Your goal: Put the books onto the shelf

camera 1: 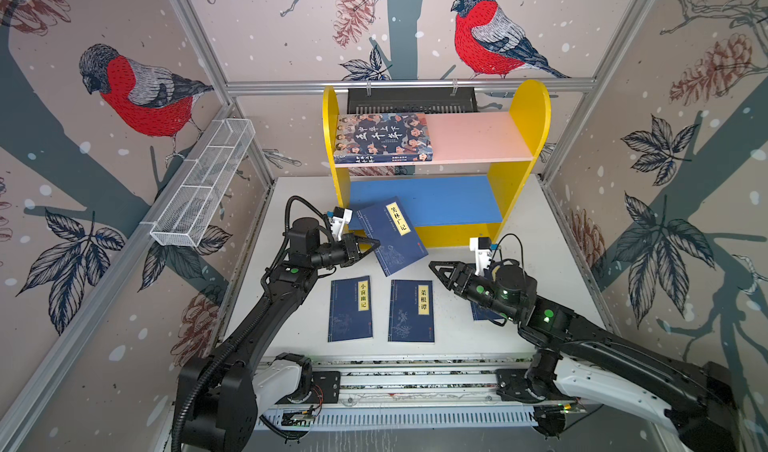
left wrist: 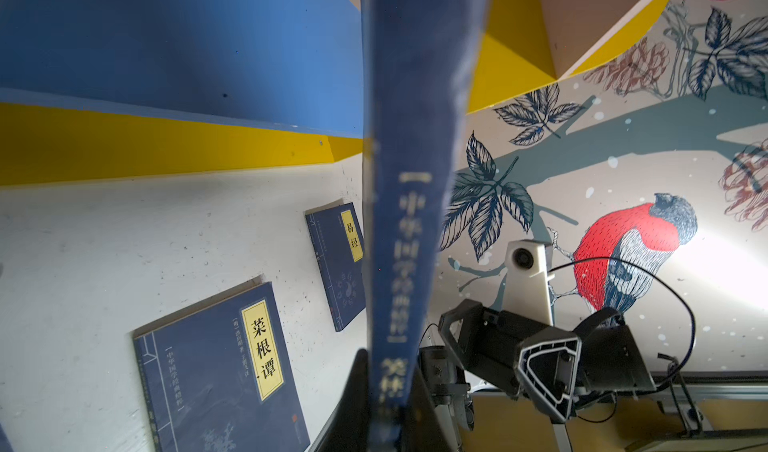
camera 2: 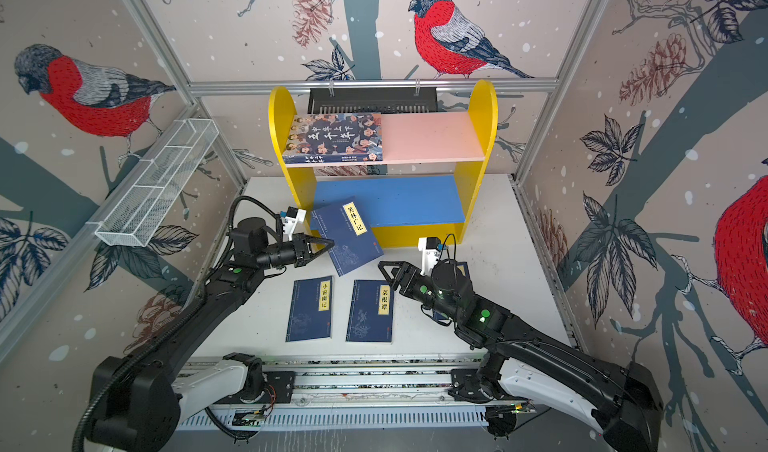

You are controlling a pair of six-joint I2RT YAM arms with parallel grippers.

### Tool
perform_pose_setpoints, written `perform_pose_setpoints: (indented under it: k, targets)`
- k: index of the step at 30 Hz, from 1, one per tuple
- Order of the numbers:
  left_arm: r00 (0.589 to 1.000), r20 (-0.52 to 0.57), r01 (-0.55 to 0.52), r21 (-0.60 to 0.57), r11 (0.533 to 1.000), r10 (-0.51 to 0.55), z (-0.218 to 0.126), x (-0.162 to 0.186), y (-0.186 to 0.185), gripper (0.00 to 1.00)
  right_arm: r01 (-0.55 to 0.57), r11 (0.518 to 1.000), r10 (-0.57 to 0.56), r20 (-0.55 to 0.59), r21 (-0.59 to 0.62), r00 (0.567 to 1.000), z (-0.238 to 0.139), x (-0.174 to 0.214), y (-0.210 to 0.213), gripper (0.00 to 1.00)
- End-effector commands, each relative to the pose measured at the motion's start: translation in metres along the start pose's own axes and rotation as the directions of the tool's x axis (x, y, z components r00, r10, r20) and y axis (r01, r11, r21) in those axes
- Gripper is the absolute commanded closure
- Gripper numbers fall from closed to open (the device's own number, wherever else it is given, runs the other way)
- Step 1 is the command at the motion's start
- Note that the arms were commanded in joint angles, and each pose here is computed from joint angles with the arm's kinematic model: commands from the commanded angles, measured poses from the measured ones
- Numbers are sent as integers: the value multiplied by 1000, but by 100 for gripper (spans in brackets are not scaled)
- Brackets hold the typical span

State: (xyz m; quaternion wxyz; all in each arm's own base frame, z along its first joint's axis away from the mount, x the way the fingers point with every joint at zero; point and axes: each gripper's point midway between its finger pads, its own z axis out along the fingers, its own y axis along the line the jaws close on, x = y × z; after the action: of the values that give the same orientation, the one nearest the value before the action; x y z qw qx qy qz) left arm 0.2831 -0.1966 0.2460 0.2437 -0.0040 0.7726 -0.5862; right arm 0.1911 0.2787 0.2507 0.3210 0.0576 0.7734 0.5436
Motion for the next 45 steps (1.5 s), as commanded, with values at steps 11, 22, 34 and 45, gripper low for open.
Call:
perform_pose_setpoints:
  k: [11,22,34,45]
  targets:
    - [992,84,80,150,985,-93,-9,-27,-28,100,-37,992,50,106,-123,993,20,-9,27,28]
    - [987,85,116,215,970,-137,-13,-25,-38,100,-22,984,39,91,-178,995,62,-15,41,28]
    - [983,100,127,256,958,-157,-18,-21,-41,100,-40,976,56,66,-214,996,96,-14,41,32]
    - [977,109,151,238,960,-181,-19,-12,-30,100,-34,968,52,68,-250,996,111,-22,43,68]
